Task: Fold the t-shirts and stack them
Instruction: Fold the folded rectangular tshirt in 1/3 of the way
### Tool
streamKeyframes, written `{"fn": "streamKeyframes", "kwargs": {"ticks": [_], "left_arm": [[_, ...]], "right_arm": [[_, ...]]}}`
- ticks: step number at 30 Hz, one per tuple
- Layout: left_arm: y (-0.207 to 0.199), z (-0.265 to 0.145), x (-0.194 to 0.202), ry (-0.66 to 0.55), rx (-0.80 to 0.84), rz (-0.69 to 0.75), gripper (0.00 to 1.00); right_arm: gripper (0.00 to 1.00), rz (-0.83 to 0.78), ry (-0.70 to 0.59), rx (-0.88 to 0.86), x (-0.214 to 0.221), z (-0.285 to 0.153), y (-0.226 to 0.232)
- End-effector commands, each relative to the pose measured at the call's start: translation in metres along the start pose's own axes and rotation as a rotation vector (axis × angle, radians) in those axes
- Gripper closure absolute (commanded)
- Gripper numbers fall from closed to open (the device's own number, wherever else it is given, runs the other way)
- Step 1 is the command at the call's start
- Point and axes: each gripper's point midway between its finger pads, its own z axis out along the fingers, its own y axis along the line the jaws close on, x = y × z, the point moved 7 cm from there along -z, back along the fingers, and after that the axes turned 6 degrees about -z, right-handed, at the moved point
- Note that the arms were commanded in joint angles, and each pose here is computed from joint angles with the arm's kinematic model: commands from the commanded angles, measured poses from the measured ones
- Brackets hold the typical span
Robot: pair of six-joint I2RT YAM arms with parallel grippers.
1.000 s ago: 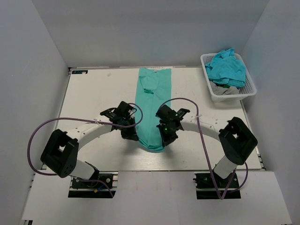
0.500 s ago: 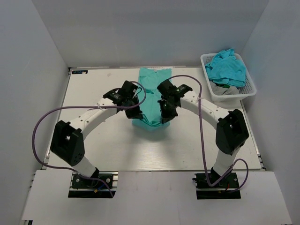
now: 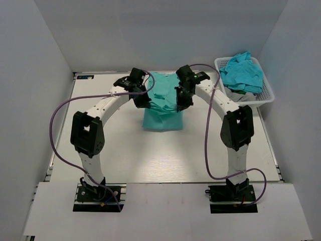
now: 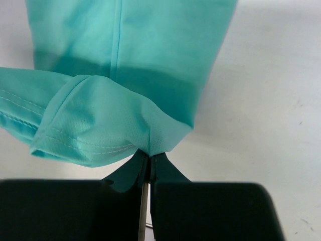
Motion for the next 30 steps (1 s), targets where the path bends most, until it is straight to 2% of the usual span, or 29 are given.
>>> {"fn": "streamKeyframes", "kwargs": {"ticks": [1,4,8,14,18,21,23,24,25,26,27,28,29,30], "left_arm": [[-0.008,-0.009,-0.022,-0.036,0.047,0.004,1.00],[-0.016,-0.001,-0.028,-0.014,0.131,0.024,1.00],[-0.016,0.016,-0.034,-0.009,0.136,0.017,1.00],[-0.020,0.039,-0.044,0.009,0.198,0.020,1.00],[-0.021,0.055,-0.046,0.018,0.207,0.021,1.00],[-0.022,0.055,-0.055,-0.008,0.200,0.004,1.00],[-0.020,0.065,-0.067,-0.044,0.180,-0.027,1.00],[-0.023,0.069,-0.072,-0.056,0.179,-0.026,0.86],[-0.024,0.077,-0.086,-0.058,0.167,-0.052,0.69],[-0.020,0.080,-0.101,-0.070,0.160,-0.070,0.38],[-0.021,0.081,-0.113,-0.081,0.160,-0.079,0.26],[-0.041,0.062,-0.139,-0.152,0.222,-0.081,0.08],[-0.039,0.062,-0.146,-0.155,0.216,-0.090,0.00],[-0.038,0.058,-0.158,-0.177,0.236,-0.111,0.00]], "right_arm": [[1.00,0.012,-0.018,-0.013,-0.017,-0.004,-0.012],[0.97,-0.007,-0.049,-0.044,-0.032,0.001,-0.013],[0.94,-0.011,-0.100,-0.063,-0.046,0.011,-0.021],[0.94,0.038,-0.074,-0.081,-0.055,0.040,-0.037],[0.92,0.035,-0.143,-0.117,-0.072,0.048,-0.038],[0.86,0.066,-0.191,-0.104,-0.083,0.051,-0.048],[0.72,0.101,-0.217,-0.111,-0.091,0.054,-0.049],[0.65,0.125,-0.225,-0.112,-0.096,0.059,-0.058],[0.55,0.126,-0.287,-0.140,-0.113,0.057,-0.056],[0.32,0.130,-0.295,-0.168,-0.119,0.062,-0.055],[0.14,0.149,-0.322,-0.180,-0.128,0.060,-0.064],[0.10,0.131,-0.406,-0.220,-0.151,0.046,-0.059],[0.10,0.126,-0.428,-0.281,-0.157,0.035,-0.055],[0.10,0.122,-0.461,-0.303,-0.163,0.032,-0.055]]}}
